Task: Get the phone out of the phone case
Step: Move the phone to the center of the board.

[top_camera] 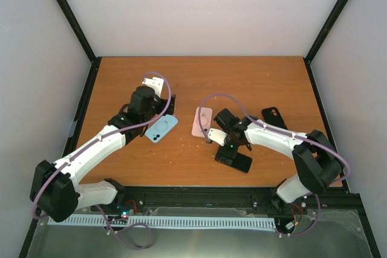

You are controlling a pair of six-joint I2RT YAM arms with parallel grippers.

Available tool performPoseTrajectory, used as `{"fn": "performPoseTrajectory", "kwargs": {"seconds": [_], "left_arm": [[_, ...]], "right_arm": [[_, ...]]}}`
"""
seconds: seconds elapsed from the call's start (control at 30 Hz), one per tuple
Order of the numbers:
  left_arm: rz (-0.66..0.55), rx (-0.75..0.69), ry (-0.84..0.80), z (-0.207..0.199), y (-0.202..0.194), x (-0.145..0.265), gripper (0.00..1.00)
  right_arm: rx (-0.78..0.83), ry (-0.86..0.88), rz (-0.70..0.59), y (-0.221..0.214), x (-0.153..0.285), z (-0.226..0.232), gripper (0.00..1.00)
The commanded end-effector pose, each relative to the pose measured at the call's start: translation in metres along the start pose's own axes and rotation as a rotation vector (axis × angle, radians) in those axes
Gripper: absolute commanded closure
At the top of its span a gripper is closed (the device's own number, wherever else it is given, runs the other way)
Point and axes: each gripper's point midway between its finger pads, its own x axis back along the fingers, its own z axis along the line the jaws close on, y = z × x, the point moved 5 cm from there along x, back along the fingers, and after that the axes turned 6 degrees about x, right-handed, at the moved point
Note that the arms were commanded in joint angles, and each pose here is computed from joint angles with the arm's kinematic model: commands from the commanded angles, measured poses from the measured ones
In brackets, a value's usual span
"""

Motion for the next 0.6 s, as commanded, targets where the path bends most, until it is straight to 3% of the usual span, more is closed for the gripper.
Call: {"fn": "performPoseTrajectory", "kwargs": {"seconds": [0.0, 0.2, 0.33, 0.43, 0.57], "left_arm": [[-0.023, -0.018, -0.001, 0.001, 0.006, -0.001, 0.0], [-0.017, -0.033, -0.02, -0.001, 0.004, 0.0, 0.0], [-0.016, -0.035, -0.022, -0.001, 0.004, 0.0, 0.01], [-0.017, -0.034, -0.027, -0.002, 0.004, 0.0, 0.0], [-0.02, -0.033, -0.029, -0.002, 0.005, 0.001, 0.0]], "right_arm": [[0.0, 0.05, 0.026, -0.005, -0.009, 0.015, 0.0], [-0.015, 0.052, 0.079, -0.012, -0.022, 0.019, 0.0], [-0.07, -0.075, 0.123, -0.015, -0.025, 0.0, 0.0], [-0.157, -0.134, 0.145, -0.023, -0.027, -0.017, 0.05], [-0.271, -0.105, 0.171, -0.037, -0.032, -0.037, 0.21]]}}
